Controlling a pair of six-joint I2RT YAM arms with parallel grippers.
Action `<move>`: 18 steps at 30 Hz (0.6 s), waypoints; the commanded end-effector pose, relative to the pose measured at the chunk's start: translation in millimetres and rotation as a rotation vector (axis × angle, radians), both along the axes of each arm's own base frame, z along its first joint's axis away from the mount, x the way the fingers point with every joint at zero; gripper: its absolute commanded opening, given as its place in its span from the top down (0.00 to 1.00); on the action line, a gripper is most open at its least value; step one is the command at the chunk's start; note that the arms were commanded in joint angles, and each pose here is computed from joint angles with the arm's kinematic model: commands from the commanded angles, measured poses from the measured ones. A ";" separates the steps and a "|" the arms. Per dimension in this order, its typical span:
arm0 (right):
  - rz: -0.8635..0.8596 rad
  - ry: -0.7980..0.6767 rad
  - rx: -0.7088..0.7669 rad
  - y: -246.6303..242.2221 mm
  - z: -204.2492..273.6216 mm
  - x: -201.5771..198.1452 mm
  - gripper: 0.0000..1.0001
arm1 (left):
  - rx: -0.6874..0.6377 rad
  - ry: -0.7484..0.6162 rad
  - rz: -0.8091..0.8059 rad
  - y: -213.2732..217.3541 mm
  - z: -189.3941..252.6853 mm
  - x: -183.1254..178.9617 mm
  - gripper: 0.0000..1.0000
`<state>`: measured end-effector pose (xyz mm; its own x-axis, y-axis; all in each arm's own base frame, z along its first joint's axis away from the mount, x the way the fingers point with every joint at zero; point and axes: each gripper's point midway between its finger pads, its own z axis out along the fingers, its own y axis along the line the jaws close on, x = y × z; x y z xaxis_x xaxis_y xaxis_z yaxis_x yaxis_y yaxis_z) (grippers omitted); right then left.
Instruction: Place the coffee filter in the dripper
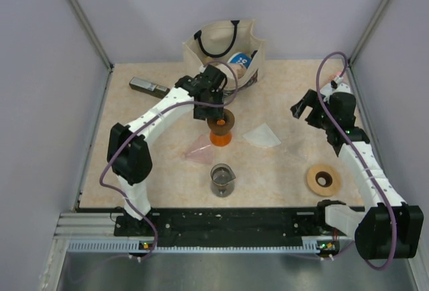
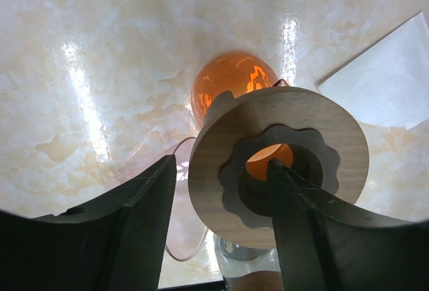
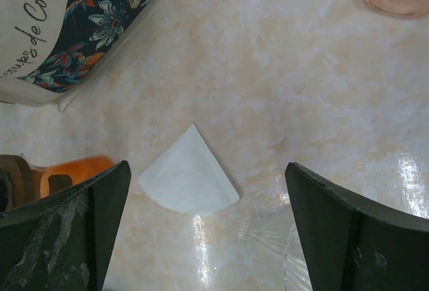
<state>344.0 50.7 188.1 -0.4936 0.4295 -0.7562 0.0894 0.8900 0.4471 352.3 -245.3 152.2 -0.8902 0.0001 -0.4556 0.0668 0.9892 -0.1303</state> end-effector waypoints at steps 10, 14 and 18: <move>0.008 -0.042 -0.011 -1.9 16.5 1.0 0.01 | -0.086 -0.226 -0.018 8.3 78.7 2.0 0.01; 0.016 -0.039 -0.007 -0.4 16.2 1.2 0.01 | -0.092 -0.311 0.031 24.4 89.1 -2.3 0.01; 0.033 -0.033 0.000 2.7 14.8 1.3 0.01 | -0.054 -0.387 0.122 55.9 97.8 -11.7 0.01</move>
<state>340.1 52.2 184.1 -0.5140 0.4256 -0.7448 0.0900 0.8902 0.4467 338.0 -215.0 228.6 -0.7467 -0.0629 -0.6622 0.0789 0.9801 -0.1821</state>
